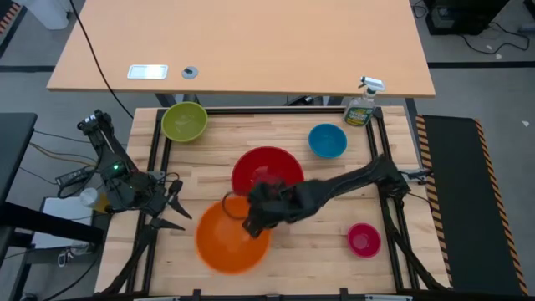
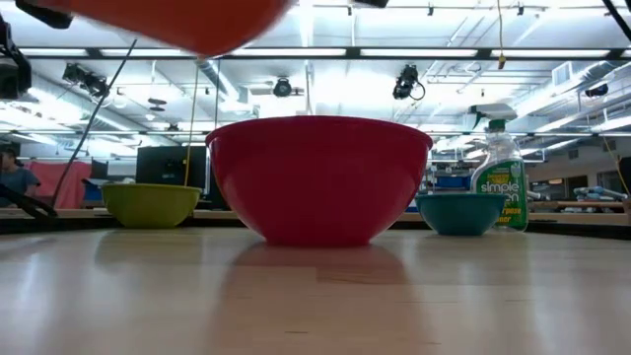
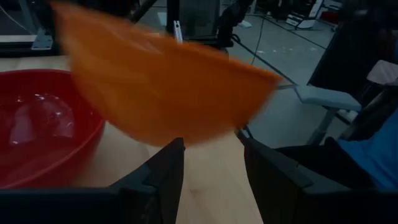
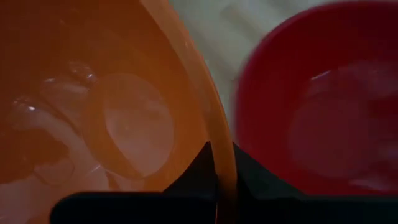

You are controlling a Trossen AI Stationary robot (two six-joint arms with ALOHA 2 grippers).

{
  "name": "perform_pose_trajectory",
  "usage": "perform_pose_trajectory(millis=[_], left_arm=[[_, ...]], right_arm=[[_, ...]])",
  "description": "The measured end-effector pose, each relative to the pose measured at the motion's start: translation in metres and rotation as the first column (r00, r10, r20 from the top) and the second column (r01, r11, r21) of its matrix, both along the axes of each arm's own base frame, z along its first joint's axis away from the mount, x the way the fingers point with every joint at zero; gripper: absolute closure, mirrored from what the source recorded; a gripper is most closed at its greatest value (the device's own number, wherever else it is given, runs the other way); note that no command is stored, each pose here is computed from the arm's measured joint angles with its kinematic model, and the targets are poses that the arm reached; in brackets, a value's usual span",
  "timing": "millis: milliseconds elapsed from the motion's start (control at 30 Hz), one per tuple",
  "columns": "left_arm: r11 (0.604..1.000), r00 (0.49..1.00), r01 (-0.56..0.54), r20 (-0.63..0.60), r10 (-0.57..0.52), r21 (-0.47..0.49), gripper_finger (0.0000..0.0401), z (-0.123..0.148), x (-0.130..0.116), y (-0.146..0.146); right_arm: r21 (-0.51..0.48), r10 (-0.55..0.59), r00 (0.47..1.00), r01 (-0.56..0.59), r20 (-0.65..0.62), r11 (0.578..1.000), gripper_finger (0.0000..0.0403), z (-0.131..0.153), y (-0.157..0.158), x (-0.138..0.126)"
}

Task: Nest bowls inside each other
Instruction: Stack the orange bowl on top of the big red bowl

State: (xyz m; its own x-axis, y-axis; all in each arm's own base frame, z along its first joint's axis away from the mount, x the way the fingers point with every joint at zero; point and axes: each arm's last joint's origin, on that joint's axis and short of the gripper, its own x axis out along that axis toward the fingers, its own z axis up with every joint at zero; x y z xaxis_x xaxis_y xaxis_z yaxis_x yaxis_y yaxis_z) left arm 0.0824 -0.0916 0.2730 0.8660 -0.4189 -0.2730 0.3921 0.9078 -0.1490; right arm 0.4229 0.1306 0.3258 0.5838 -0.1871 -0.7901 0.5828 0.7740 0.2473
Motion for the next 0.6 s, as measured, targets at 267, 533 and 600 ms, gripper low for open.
perform_pose_trajectory(millis=[267,533,600], left_arm=[[0.996,0.996,-0.087,0.021,0.086,0.023,0.0229,0.0,0.001,0.003],[0.953,0.96,-0.28,0.056,0.275,0.118,0.0229,-0.005,0.002,0.01],[0.947,0.956,-0.294,0.058,0.288,0.129,0.0229,-0.006,0.001,0.011]], right_arm=[[-0.139,-0.204,0.958,0.178,-0.203,0.974,0.0383,0.023,-0.065,-0.037],[-0.163,-0.301,0.864,0.256,-0.403,0.953,0.0381,0.003,-0.128,-0.042],[-0.136,-0.284,0.857,0.25,-0.43,0.959,0.0381,-0.007,-0.141,-0.039]])
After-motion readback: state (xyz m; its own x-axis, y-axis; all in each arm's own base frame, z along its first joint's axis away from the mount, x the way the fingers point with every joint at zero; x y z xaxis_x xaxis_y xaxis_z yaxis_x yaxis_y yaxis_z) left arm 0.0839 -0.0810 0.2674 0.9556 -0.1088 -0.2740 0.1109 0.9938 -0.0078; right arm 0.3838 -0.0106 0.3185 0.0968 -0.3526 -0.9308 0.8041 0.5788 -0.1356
